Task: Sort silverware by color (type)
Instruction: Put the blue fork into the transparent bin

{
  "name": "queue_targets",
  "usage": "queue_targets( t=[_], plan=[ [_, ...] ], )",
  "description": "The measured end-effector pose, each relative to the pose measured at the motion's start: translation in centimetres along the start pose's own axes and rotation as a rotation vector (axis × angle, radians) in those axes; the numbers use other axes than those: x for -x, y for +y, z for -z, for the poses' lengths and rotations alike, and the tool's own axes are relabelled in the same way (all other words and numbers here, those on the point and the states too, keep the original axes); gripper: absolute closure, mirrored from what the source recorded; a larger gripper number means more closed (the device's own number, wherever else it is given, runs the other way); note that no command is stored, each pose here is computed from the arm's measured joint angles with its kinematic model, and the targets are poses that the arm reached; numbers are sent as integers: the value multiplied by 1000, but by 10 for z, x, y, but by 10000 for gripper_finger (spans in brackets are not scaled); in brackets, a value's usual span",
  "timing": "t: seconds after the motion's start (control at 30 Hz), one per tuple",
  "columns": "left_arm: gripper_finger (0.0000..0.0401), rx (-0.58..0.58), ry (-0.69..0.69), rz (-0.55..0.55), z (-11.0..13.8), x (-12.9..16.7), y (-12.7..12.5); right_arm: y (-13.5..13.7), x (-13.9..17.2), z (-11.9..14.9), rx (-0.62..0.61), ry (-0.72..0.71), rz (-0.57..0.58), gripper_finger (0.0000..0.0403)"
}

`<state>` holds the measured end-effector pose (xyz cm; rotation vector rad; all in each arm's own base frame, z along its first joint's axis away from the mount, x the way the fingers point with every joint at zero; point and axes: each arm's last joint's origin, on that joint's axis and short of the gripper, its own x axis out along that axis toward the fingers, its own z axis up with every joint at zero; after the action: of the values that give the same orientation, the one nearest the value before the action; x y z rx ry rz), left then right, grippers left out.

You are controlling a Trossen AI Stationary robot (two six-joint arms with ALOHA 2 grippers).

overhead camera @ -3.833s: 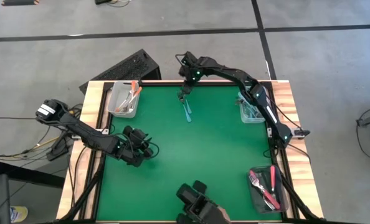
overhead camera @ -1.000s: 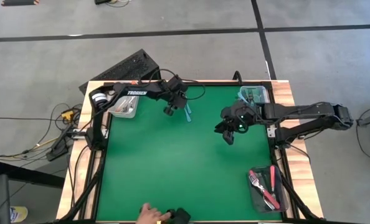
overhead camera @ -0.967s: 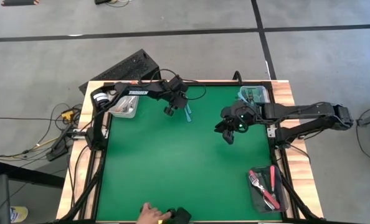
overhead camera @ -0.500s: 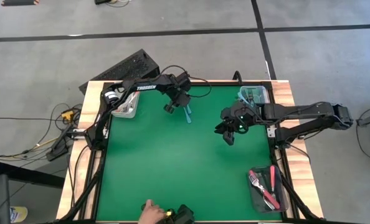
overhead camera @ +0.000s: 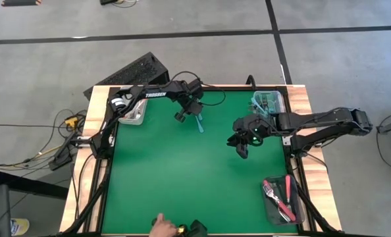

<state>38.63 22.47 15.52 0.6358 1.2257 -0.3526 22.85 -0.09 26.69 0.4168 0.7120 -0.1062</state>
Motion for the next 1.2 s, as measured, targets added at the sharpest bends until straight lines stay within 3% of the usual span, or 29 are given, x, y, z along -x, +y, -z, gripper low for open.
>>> queue_targets(
  t=[0.27, 0.4, 0.53, 0.67, 1.03, 1.2],
  plan=[
    [318, -1, -18, 19, -4, 0, -3, 4, 0, 3, 11, 14, -9, 281],
    [273, -18, -4, -22, -5, 0, 0, 5, 0, 3, 9, 13, -10, 281],
    [253, -42, -31, -31, -6, 0, 2, 5, 0, 3, -9, 12, -8, 281],
    [266, -54, -51, -10, -6, 0, 0, 5, 0, 3, -11, 11, -8, 281],
    [359, -32, -47, 83, -4, 1, -8, 5, 0, 1, -11, -2, -13, 281],
    [381, -13, -14, 153, -8, 2, -17, 5, 0, 1, -13, -3, -11, 281]
  ],
)
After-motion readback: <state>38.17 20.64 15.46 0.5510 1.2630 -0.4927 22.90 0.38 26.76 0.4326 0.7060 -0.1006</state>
